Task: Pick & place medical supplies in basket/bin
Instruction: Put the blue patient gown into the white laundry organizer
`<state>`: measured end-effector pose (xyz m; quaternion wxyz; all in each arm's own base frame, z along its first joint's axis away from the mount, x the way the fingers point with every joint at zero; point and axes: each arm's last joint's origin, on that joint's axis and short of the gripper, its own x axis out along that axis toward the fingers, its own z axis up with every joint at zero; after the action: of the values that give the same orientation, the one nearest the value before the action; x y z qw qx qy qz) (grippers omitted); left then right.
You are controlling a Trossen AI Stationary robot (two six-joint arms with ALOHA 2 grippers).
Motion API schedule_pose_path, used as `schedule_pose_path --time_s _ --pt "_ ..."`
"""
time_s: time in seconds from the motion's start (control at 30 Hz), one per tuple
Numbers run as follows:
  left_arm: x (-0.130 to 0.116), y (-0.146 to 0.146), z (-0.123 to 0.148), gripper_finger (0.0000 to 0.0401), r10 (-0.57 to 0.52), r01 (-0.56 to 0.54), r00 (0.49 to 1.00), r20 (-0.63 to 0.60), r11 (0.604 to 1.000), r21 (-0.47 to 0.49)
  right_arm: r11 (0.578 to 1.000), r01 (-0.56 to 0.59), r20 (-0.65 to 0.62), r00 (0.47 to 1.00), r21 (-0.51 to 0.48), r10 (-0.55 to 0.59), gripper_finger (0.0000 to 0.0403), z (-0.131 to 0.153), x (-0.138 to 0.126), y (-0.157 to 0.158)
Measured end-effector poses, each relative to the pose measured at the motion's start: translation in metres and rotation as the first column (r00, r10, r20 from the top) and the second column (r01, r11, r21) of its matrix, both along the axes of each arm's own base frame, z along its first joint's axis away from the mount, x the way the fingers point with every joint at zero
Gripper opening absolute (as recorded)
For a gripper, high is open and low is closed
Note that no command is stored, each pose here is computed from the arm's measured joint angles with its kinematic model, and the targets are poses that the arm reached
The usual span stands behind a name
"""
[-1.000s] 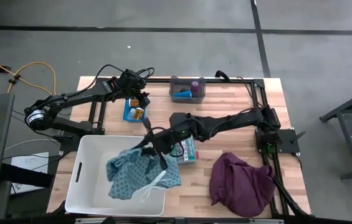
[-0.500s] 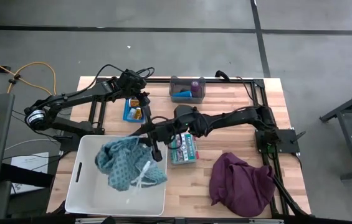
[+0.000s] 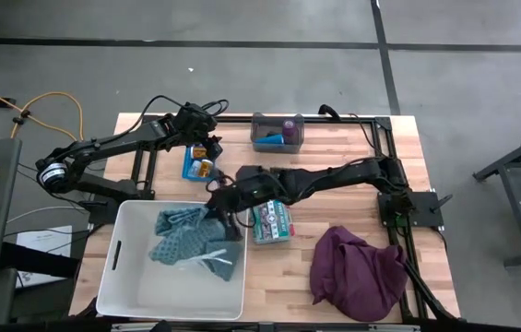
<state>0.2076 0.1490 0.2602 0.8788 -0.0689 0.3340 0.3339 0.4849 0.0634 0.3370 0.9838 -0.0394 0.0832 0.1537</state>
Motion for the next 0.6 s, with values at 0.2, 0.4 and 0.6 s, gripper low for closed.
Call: schedule_pose_path --time_s 0.2,0.4,0.6 --pt "0.0 0.0 0.0 0.0194 0.0 0.0 1.0 0.0 1.0 0.0 0.997 0.029 -0.182 0.983 0.078 -0.014 0.0007 -0.014 -0.004 0.001" --pt "0.0 0.0 0.0 0.0194 0.0 0.0 1.0 0.0 1.0 0.0 0.995 -0.02 -0.185 0.982 0.094 0.037 0.0015 -0.014 -0.005 0.005" --pt "0.0 0.0 0.0 0.0194 0.0 0.0 1.0 0.0 1.0 0.0 0.997 -0.058 -0.172 0.983 0.057 0.067 0.0037 -0.014 -0.006 0.01"
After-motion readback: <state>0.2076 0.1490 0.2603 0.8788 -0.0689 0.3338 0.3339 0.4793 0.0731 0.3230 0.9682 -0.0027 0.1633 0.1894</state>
